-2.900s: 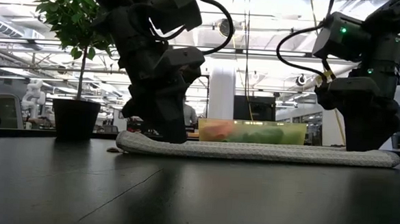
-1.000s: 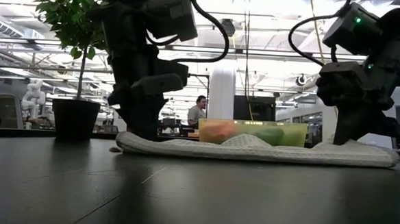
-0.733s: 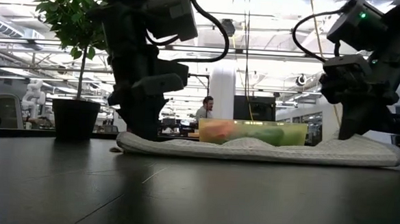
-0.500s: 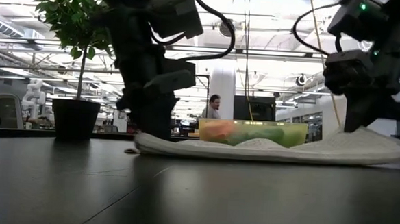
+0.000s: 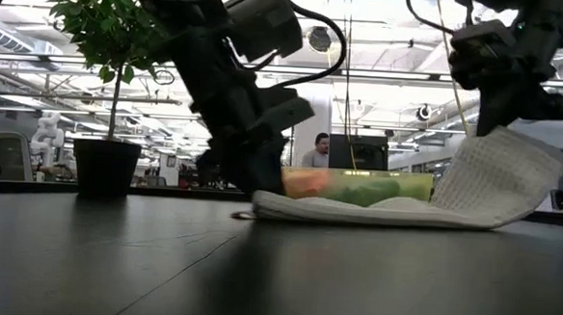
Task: Fold microfiber towels
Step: Fold the white microfiber cloth
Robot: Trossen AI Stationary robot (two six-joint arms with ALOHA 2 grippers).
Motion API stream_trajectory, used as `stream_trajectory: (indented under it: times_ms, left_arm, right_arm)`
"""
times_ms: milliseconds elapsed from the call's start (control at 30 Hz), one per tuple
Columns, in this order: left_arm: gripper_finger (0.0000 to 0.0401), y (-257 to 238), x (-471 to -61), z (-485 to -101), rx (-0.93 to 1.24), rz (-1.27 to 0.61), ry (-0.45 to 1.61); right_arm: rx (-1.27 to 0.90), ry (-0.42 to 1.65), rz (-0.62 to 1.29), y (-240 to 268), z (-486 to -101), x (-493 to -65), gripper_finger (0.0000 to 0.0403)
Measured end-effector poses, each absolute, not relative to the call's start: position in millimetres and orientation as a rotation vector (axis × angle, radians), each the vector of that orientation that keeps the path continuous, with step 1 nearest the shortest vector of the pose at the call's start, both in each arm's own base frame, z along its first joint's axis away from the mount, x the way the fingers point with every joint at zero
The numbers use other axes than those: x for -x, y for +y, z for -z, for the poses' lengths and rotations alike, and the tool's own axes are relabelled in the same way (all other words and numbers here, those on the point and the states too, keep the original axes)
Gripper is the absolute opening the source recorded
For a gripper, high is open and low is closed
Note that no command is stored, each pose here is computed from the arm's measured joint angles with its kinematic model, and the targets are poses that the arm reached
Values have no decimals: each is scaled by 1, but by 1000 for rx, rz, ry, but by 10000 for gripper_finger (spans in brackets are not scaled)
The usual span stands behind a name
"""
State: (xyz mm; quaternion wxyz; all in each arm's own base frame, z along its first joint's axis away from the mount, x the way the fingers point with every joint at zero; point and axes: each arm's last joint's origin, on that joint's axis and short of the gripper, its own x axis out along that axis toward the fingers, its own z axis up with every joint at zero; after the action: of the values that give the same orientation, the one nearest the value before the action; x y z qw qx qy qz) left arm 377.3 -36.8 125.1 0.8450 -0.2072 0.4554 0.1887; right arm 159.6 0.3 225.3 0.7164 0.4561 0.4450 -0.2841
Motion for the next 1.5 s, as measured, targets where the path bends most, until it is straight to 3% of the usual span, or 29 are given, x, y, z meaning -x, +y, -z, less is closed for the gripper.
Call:
stream_trajectory:
  times_ms: [500, 900, 1167, 1500]
  left_arm:
    - [81, -30, -400, -126, 414, -342, 850]
    - [81, -33, -399, -123, 409, -332, 867]
    - [81, -39, -387, -130, 392, -319, 981]
    - [81, -43, -368, -157, 288, -379, 1012]
  right_arm:
    - [-1086, 685, 401, 1, -240, -226, 0]
    - [-1108, 633, 346, 9, -192, -287, 0]
    - [-1101, 635, 340, 9, -173, -301, 2]
    - [-1057, 543, 271, 8, -181, -307, 92]
